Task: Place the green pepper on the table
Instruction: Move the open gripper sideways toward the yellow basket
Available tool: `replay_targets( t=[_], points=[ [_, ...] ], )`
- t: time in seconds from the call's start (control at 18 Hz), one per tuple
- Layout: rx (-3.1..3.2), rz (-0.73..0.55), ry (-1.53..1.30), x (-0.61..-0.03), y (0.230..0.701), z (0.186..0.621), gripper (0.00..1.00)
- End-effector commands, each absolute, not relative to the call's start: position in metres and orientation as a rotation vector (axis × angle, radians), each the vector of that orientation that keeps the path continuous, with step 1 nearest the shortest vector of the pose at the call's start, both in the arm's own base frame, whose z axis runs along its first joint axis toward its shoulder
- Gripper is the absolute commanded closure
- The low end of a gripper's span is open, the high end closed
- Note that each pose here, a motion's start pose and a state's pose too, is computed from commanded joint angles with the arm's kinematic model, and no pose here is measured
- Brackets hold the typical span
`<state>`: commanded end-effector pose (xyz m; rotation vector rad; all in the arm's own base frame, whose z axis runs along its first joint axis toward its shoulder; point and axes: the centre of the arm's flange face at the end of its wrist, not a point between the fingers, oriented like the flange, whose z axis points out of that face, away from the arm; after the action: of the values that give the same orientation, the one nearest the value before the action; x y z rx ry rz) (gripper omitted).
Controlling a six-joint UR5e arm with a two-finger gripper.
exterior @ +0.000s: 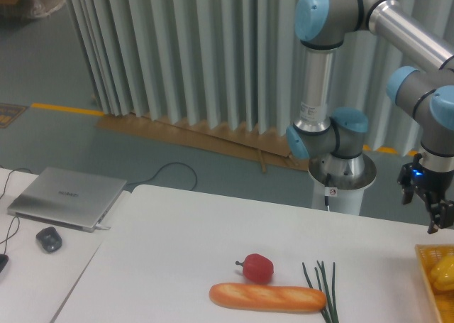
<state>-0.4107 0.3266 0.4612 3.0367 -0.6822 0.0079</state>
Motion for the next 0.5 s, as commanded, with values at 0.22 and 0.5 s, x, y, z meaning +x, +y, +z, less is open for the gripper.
replay_targets(
  t=[0.22, 0.5],
  points=[
    [3.042, 0.027, -0.649, -0.423, 0.319, 0.454, 0.0],
    [3.01, 0.049, -0.789, -0.457, 0.291, 0.437, 0.0]
  ],
)
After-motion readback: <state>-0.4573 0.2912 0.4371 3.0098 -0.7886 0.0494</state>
